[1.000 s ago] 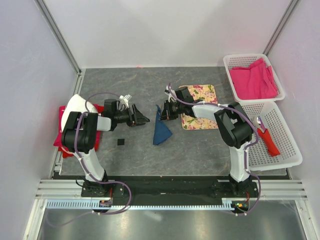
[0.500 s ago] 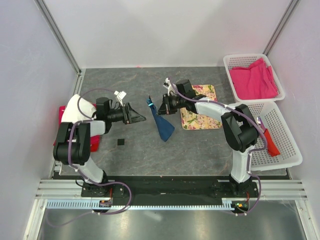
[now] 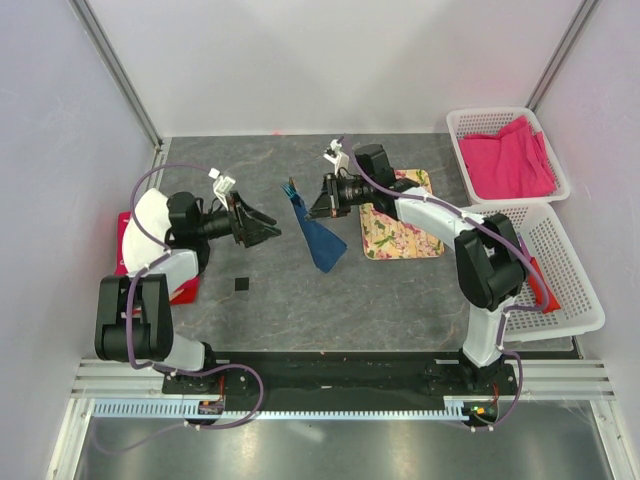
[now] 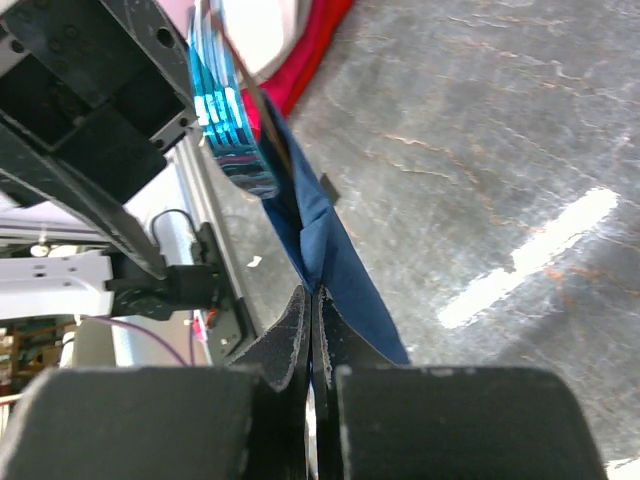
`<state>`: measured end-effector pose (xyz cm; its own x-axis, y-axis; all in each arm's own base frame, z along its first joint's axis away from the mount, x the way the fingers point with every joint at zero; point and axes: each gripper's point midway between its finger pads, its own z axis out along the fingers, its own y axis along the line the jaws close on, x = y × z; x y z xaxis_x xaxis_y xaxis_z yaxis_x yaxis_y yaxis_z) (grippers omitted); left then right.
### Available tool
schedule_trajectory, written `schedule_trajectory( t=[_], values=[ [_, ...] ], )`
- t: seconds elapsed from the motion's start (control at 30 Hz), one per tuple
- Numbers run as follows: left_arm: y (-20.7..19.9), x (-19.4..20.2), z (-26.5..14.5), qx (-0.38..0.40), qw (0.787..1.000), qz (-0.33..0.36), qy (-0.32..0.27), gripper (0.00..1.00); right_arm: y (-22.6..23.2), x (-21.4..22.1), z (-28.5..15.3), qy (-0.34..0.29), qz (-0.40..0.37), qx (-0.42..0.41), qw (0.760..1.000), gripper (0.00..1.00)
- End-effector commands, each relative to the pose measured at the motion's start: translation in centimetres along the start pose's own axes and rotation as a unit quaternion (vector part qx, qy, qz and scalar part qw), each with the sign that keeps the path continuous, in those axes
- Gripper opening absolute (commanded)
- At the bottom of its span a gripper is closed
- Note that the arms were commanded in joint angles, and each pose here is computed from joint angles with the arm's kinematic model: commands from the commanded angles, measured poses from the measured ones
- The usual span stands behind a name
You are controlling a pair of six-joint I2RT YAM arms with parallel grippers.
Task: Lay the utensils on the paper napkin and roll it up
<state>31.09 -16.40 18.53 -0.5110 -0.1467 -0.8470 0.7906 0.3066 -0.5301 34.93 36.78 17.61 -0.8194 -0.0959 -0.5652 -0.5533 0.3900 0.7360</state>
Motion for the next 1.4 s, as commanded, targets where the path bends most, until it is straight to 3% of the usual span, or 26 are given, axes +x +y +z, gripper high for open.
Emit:
schedule_trajectory(
  t=[0.0,0.33,0.97,1.37],
  values=[
    [-1.6,-1.6,-0.1,0.04,0.996,0.079,-0.01,0.72,7.2,-4.0,-3.0,-0.041,-0.051,-0.068,0.996,0.0],
    [-3.9,-4.1,0.3,0.036,0.994,0.073,-0.068,0.74,11.6,-5.0,-4.6,-0.051,-0.052,-0.109,0.991,0.0],
    [-10.7,-6.0,1.5,0.108,0.984,0.109,-0.085,0.78,19.3,-4.1,-6.8,-0.051,-0.089,-0.176,0.979,0.0],
    [-14.2,-6.6,1.7,0.147,0.979,0.116,-0.077,0.76,20.8,-2.9,-7.0,-0.041,-0.094,-0.191,0.976,0.0]
  ],
)
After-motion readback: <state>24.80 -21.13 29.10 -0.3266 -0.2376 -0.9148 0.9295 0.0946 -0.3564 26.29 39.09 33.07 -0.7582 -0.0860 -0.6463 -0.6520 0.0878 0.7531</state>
